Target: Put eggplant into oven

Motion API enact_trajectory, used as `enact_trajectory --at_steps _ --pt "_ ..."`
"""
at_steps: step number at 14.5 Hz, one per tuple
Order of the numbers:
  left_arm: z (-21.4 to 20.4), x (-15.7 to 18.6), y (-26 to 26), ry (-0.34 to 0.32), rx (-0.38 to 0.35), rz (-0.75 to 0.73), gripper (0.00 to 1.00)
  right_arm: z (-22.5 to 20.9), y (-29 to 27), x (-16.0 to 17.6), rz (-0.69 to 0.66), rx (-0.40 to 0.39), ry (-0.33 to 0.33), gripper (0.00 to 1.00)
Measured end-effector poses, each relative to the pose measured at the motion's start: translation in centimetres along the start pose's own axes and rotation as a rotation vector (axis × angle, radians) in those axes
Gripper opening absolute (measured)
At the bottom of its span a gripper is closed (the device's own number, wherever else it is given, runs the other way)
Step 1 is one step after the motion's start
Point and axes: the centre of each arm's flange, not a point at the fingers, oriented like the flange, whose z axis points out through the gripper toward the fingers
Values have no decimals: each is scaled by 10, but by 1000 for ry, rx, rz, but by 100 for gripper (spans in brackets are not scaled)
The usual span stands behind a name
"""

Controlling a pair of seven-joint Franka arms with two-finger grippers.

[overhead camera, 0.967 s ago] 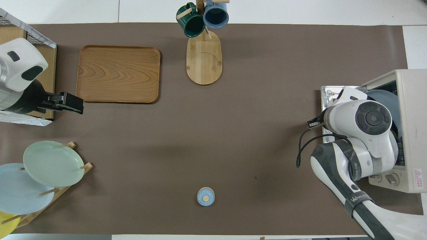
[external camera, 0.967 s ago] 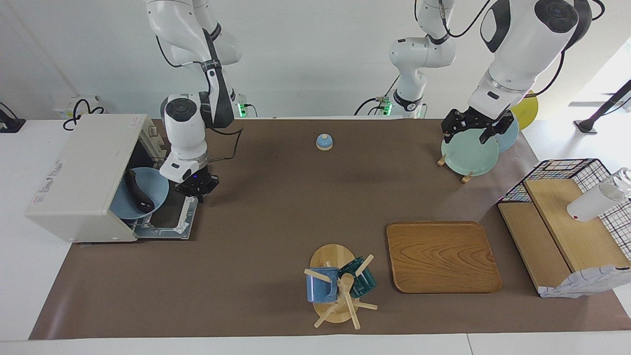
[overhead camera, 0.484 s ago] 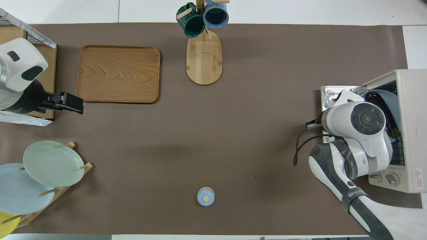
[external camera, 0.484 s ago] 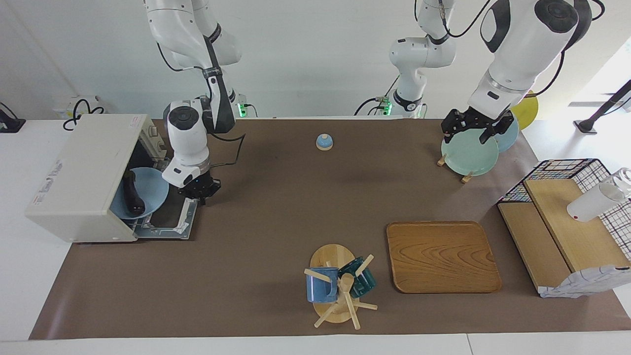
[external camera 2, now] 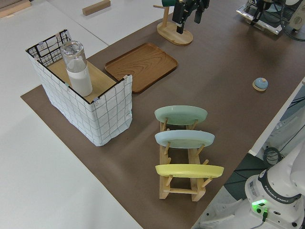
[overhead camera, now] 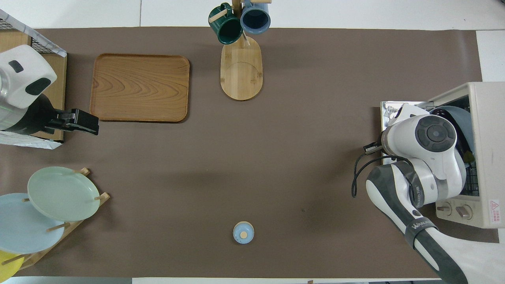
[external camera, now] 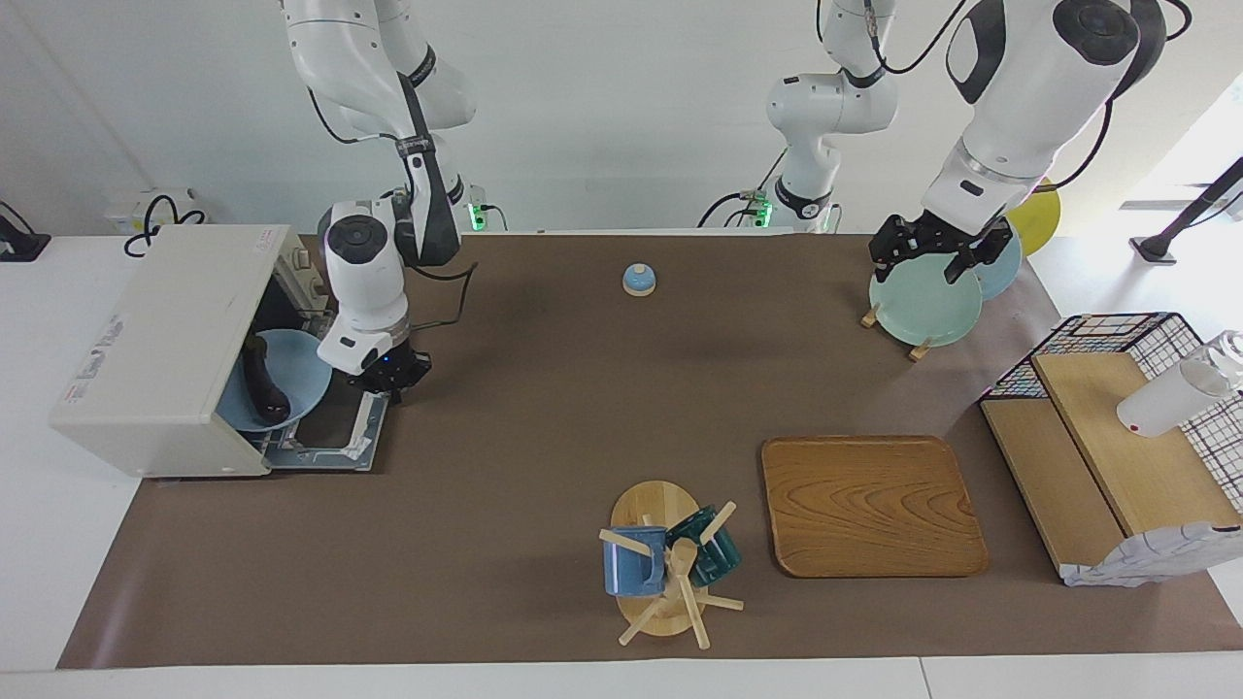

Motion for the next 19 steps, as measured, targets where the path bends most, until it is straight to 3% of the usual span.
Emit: enact_trajectory --at_steps 2,4,7,12,16,19 --pt "0 0 0 0 0 0 100 -29 9 13 -46 -6 -58 1" --pt "0 0 0 0 0 0 100 -63 29 23 -71 -14 -75 1" --pt "0 0 0 0 0 0 100 -102 67 21 -93 -21 -79 1" --pt "0 0 0 0 0 0 100 -137 133 -15 -103 -21 -77 1" --pt "0 0 0 0 0 0 100 -167 142 -34 -68 24 -80 1" --pt "0 0 0 0 0 0 100 -231 134 -30 -25 67 -32 1"
